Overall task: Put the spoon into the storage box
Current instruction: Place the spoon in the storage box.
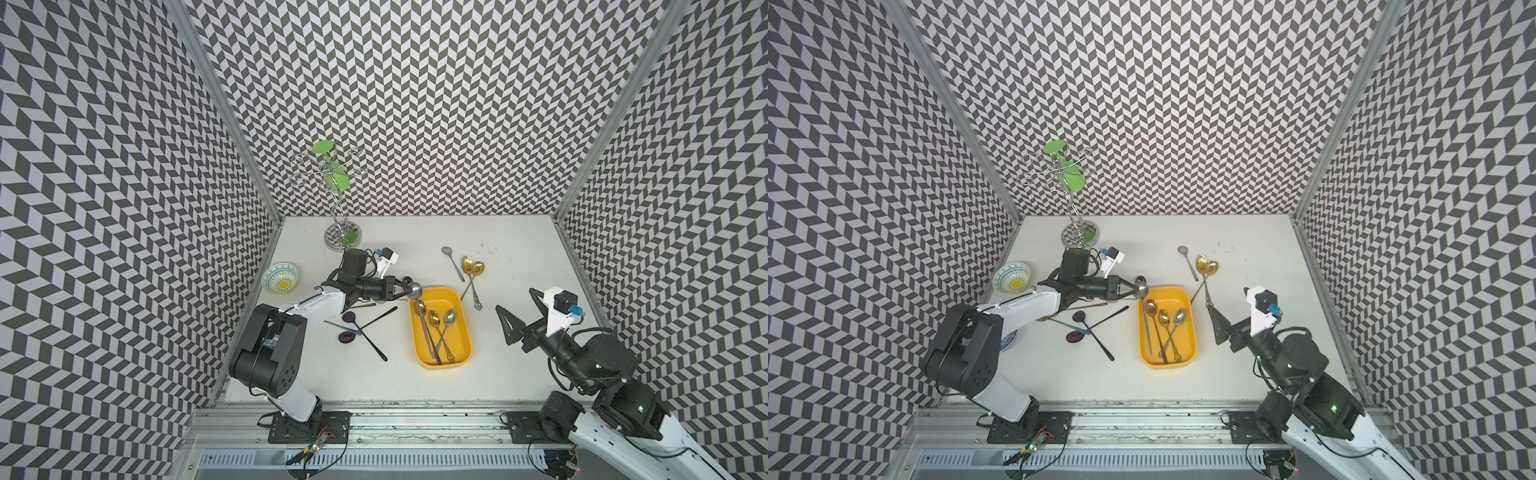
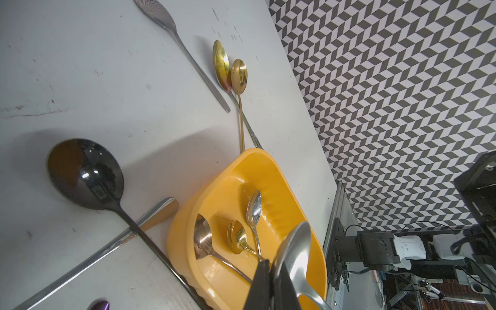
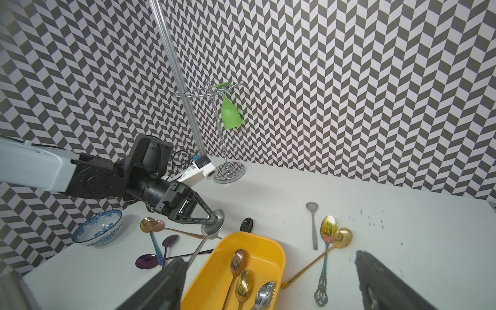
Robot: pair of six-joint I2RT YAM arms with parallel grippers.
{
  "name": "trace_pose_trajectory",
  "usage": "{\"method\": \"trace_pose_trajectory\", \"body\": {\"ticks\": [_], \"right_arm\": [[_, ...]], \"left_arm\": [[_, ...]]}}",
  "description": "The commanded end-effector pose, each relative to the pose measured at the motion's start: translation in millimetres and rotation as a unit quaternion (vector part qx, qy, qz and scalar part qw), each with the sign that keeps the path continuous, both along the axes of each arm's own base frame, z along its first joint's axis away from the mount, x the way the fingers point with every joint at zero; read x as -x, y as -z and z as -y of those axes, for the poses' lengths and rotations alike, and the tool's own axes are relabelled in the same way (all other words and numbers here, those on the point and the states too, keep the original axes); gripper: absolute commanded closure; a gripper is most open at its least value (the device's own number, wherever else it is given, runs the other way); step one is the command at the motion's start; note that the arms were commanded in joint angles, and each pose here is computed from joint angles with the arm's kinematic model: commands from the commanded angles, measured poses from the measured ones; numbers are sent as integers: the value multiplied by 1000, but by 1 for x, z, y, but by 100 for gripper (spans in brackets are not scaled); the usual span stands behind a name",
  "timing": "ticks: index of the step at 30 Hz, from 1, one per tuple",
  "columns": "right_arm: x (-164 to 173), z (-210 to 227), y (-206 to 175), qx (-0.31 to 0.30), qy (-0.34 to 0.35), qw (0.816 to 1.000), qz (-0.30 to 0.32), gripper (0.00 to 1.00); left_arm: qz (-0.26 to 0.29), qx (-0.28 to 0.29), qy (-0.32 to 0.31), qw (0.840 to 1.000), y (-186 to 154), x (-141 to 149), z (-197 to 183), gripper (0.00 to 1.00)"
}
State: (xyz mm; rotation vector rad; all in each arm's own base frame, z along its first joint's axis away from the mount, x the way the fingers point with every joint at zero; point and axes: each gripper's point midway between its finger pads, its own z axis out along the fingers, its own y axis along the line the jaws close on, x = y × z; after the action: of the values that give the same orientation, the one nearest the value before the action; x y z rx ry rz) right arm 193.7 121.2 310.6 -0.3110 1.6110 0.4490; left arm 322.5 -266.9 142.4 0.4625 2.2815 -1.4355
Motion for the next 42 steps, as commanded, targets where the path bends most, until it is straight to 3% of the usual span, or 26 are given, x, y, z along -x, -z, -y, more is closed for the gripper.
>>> {"method": "trace_pose_trajectory", "body": {"ticks": [1, 9, 20, 31, 42], "right_arm": [[-1, 0, -10, -20, 2, 1000, 17, 1], [-1, 0, -10, -21, 3, 1000, 18, 1], [0, 4, -12, -27, 10, 999, 20, 1], [-1, 2, -8, -31, 7, 999, 22, 1], [-2, 3, -7, -31, 10, 999, 22, 1]], "left_arm": [[5, 1, 2, 1000, -2, -7, 8, 100], [-9, -24, 1, 1000, 17, -7, 15, 99], [6, -30, -6, 999, 9, -10, 13, 59], [41, -36, -15, 998, -5, -23, 4, 45], [61, -91, -53, 993, 1, -64, -21, 31]]}}
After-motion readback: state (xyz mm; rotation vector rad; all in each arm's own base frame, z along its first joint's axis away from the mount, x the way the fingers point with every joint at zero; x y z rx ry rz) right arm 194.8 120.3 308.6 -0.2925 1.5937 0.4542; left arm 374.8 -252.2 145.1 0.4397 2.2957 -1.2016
